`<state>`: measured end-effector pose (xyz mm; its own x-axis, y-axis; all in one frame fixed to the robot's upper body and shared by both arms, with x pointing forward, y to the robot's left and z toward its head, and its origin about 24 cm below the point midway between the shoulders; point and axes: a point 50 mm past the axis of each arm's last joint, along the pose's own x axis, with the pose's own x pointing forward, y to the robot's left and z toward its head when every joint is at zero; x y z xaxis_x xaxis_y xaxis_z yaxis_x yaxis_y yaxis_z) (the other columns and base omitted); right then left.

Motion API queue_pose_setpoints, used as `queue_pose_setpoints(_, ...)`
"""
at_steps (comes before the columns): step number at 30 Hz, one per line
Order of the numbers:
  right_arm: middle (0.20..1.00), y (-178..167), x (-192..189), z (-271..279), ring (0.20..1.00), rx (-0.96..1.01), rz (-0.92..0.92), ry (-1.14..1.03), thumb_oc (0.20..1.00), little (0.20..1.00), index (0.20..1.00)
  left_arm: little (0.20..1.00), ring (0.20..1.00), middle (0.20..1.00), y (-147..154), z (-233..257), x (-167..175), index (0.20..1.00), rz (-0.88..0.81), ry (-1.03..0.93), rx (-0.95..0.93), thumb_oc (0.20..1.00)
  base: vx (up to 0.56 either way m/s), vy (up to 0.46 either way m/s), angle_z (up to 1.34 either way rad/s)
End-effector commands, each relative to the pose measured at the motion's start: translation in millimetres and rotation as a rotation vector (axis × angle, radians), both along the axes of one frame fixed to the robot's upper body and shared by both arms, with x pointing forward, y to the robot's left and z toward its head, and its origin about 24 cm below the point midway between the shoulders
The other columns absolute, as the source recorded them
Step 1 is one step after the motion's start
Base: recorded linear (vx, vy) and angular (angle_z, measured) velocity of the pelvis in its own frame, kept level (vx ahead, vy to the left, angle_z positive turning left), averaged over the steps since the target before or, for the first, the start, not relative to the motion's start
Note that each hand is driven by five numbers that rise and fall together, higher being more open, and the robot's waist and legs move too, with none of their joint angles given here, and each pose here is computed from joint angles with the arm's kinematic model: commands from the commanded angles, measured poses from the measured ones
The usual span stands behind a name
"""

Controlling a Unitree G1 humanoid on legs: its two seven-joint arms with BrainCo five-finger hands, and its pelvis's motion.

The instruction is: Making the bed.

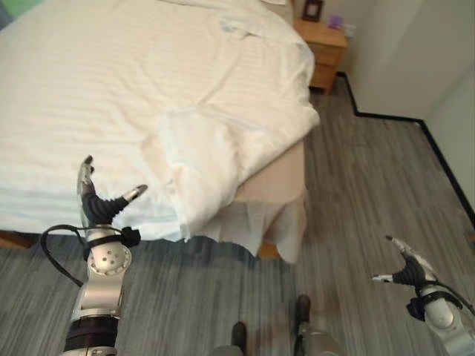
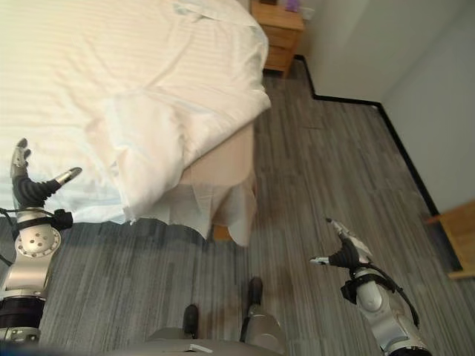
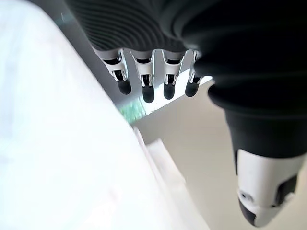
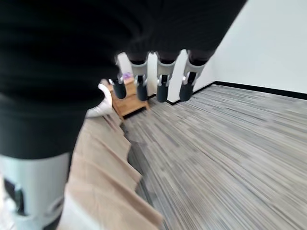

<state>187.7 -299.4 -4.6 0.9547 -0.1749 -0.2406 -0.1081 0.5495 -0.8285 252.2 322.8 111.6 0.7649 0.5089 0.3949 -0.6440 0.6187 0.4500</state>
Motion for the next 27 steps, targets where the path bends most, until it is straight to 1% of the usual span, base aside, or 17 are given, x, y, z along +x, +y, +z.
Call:
queue_pose_setpoints(1,1.000,-17.6,6.2,31.7,1.000,-0.071,0.003,-0.097,1.000,1.000,1.000,1.000,1.000,1.000,5.2,37.0,5.9,1.000,-0.005,-0.094,0.162,1.000,0.25,-0.126,1.03)
queue_pose_setpoints(3,1.000,-18.3,10.1,40.6,1.000,-0.070,0.022,-0.120,1.000,1.000,1.000,1.000,1.000,1.000,5.3,36.4,9.2,1.000,-0.017,-0.080,0.161,1.000,0.19,-0.089,0.11)
queue_pose_setpoints(4,1.000,-13.5,25.4,71.9,1.000,-0.120,0.114,-0.203,1.000,1.000,1.000,1.000,1.000,1.000,4.3,38.1,13.3,1.000,-0.045,-0.045,0.190,1.000,0.23,-0.092,-0.29)
queue_pose_setpoints(7,1.000,16.4,49.0,128.7,1.000,-0.285,0.367,-0.344,1.000,1.000,1.000,1.000,1.000,1.000,-7.2,37.9,23.3,1.000,-0.108,-0.004,0.232,1.000,0.20,-0.090,-0.14)
queue_pose_setpoints(8,1.000,28.7,53.5,143.8,1.000,-0.336,0.451,-0.382,1.000,1.000,1.000,1.000,1.000,1.000,-10.4,35.2,28.3,1.000,-0.131,0.027,0.246,1.000,0.12,-0.059,-0.11)
queue_pose_setpoints(9,1.000,28.9,54.0,144.4,1.000,-0.338,0.452,-0.383,1.000,1.000,1.000,1.000,1.000,1.000,-10.2,35.4,28.9,1.000,-0.130,0.026,0.245,1.000,0.13,-0.064,-0.06)
queue_pose_setpoints(10,1.000,46.2,57.1,165.7,1.000,-0.435,0.589,-0.421,1.000,1.000,1.000,1.000,1.000,1.000,-11.7,32.9,37.6,1.000,-0.151,0.081,0.275,1.000,0.18,-0.066,-0.01)
queue_pose_setpoints(11,1.000,59.7,56.6,174.3,1.000,-0.467,0.685,-0.432,1.000,1.000,1.000,1.000,1.000,1.000,-8.2,28.0,50.1,1.000,-0.124,0.155,0.308,1.000,0.18,-0.066,-0.01)
queue_pose_setpoints(13,1.000,63.1,55.8,174.7,1.000,-0.480,0.715,-0.418,1.000,1.000,1.000,1.000,1.000,1.000,-4.5,29.8,57.6,1.000,-0.094,0.191,0.347,1.000,0.09,-0.039,0.07)
queue_pose_setpoints(15,1.000,60.1,42.9,164.9,1.000,-0.513,0.752,-0.346,1.000,1.000,1.000,1.000,1.000,1.000,13.4,30.6,64.6,1.000,0.011,0.295,0.437,1.000,0.13,-0.034,0.09)
queue_pose_setpoints(16,1.000,59.2,41.8,165.0,1.000,-0.514,0.748,-0.345,1.000,1.000,1.000,1.000,1.000,1.000,12.0,30.6,65.9,1.000,0.007,0.294,0.438,1.000,0.14,-0.013,0.00)
queue_pose_setpoints(18,1.000,46.6,31.7,153.7,1.000,-0.551,0.723,-0.268,1.000,1.000,1.000,1.000,1.000,1.000,35.5,39.2,65.4,1.000,0.136,0.358,0.492,1.000,0.10,0.044,0.00)
queue_pose_setpoints(21,1.000,44.5,28.3,155.6,1.000,-0.565,0.714,-0.274,1.000,1.000,1.000,1.000,1.000,1.000,30.8,49.8,75.3,1.000,0.146,0.341,0.507,1.000,-0.06,0.031,-0.08)
queue_pose_setpoints(22,1.000,41.1,22.5,150.8,1.000,-0.557,0.702,-0.260,1.000,1.000,1.000,1.000,1.000,1.000,30.8,66.2,83.6,1.000,0.181,0.319,0.537,1.000,-0.11,0.150,0.28)
queue_pose_setpoints(24,1.000,42.4,17.9,146.4,1.000,-0.607,0.727,-0.238,1.000,1.000,1.000,1.000,1.000,1.000,30.5,72.7,89.0,1.000,0.184,0.350,0.581,1.000,0.02,0.167,1.04)
queue_pose_setpoints(25,1.000,39.4,13.6,136.9,1.000,-0.562,0.699,-0.194,1.000,1.000,1.000,1.000,1.000,1.000,39.9,71.0,82.6,1.000,0.205,0.379,0.596,1.000,0.20,0.194,0.59)
queue_pose_setpoints(27,1.000,50.7,10.9,139.2,1.000,-0.513,0.726,-0.245,1.000,1.000,1.000,1.000,1.000,1.000,36.3,90.1,89.3,1.000,0.211,0.329,0.606,1.000,0.22,0.249,-0.44)
